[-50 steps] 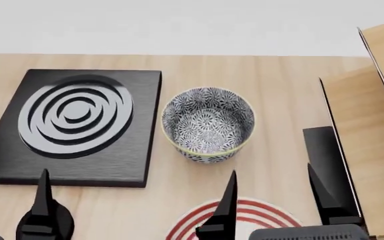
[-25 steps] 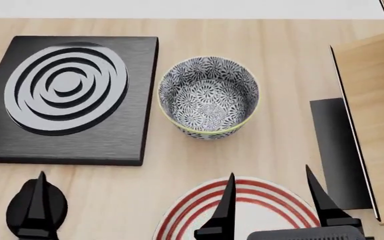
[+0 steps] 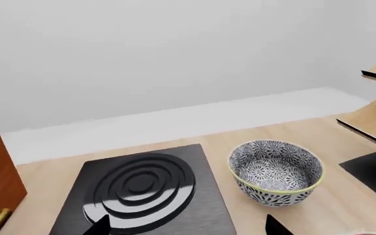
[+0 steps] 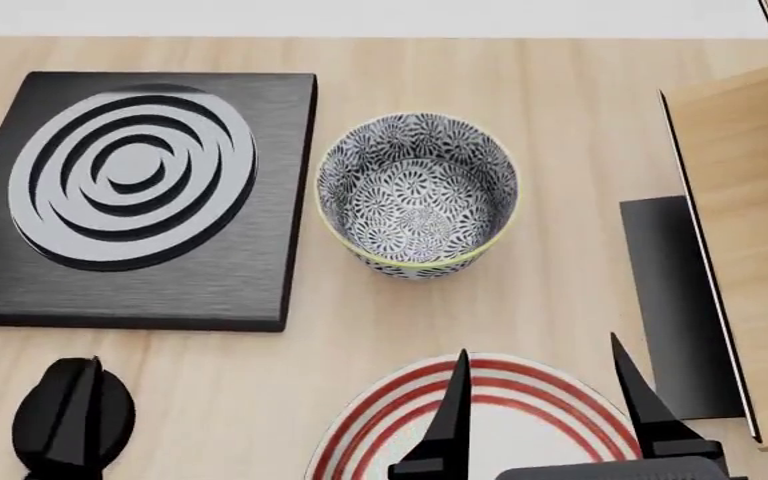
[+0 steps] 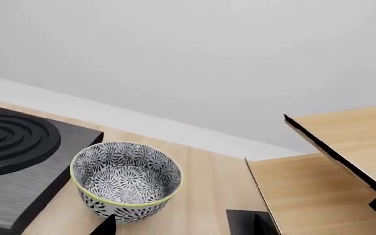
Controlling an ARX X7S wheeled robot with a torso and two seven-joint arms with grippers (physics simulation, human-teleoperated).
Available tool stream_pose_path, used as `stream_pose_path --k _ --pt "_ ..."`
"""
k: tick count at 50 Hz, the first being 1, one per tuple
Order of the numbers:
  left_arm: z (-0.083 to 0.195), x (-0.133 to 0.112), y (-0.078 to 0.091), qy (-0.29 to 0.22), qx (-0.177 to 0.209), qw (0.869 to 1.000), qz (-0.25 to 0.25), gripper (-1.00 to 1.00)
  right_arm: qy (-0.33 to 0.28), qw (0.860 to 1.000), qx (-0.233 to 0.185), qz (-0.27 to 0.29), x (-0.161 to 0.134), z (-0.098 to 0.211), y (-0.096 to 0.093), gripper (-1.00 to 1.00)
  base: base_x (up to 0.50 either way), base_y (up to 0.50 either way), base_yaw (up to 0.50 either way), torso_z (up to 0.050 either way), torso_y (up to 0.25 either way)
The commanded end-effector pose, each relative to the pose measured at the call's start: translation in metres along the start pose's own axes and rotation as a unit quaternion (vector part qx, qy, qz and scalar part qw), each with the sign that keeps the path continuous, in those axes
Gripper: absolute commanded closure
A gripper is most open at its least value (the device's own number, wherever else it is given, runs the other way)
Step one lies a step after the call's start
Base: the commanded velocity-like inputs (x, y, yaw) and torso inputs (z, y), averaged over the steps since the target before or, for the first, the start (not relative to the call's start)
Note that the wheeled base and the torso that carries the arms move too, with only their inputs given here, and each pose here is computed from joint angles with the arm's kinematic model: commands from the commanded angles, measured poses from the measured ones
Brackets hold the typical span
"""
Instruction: Pick up the cream cheese and put it in the bowl.
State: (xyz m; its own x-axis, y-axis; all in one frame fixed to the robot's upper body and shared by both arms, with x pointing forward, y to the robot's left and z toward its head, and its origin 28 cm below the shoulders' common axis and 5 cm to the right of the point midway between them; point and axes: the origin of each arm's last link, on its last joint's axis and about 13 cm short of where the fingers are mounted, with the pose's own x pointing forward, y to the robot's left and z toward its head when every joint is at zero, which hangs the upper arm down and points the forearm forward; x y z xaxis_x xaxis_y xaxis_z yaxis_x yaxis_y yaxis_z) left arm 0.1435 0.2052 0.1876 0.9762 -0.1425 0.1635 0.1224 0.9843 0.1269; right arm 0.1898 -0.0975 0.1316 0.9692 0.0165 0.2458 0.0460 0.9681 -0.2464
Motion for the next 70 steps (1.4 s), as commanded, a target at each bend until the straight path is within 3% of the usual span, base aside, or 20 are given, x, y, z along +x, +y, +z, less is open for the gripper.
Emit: stream_pose_path --k 1,17,24,26,35,40,46,51,56,70 --pt "0.014 -0.016 0.01 0.075 0.003 0.997 -0.015 -1.0 0.0 1.0 -0.001 0.0 -0.001 0.0 0.0 -1.0 0.0 0.0 0.0 0.0 0.0" --pt "0.013 -0.019 0.015 0.132 0.026 0.991 -0.022 -1.0 0.001 1.0 0.001 0.001 -0.001 -0.002 0.0 -1.0 0.0 0.0 0.0 0.0 0.0" --pt "0.011 -0.021 0.016 0.162 0.013 0.986 -0.037 -1.0 0.003 1.0 0.001 0.0 0.0 -0.004 0.001 -1.0 0.0 0.0 0.0 0.0 0.0" --pt "0.009 -0.021 0.016 0.171 0.035 0.984 -0.043 -1.0 0.003 1.0 0.0 0.002 0.0 -0.003 0.001 -1.0 0.0 0.0 0.0 0.0 0.0" --pt "0.014 -0.023 0.018 0.198 0.06 0.977 -0.057 -1.0 0.002 1.0 0.0 0.005 0.0 -0.003 0.002 -1.0 0.0 0.0 0.0 0.0 0.0" --pt "0.016 -0.024 0.02 0.222 0.049 0.971 -0.071 -1.0 0.001 1.0 -0.001 0.004 0.0 -0.002 0.001 -1.0 0.0 0.0 0.0 0.0 0.0" --pt "0.012 -0.025 0.021 0.233 0.081 0.967 -0.067 -1.0 0.002 1.0 -0.001 0.004 0.0 -0.003 0.001 -1.0 0.0 0.0 0.0 0.0 0.0" --pt "0.011 -0.024 0.021 0.242 0.073 0.965 -0.073 -1.0 0.002 1.0 -0.002 0.003 0.001 -0.003 0.001 -1.0 0.0 0.0 0.0 0.0 0.0" --pt "0.004 -0.025 0.02 0.256 0.093 0.959 -0.085 -1.0 0.001 1.0 -0.002 0.003 0.0 -0.002 0.001 -1.0 0.0 0.0 0.0 0.0 0.0" --pt "-0.011 -0.021 0.019 0.279 0.102 0.95 -0.095 -1.0 0.003 1.0 -0.004 0.005 0.0 -0.004 0.002 -1.0 0.0 0.0 0.0 0.0 0.0"
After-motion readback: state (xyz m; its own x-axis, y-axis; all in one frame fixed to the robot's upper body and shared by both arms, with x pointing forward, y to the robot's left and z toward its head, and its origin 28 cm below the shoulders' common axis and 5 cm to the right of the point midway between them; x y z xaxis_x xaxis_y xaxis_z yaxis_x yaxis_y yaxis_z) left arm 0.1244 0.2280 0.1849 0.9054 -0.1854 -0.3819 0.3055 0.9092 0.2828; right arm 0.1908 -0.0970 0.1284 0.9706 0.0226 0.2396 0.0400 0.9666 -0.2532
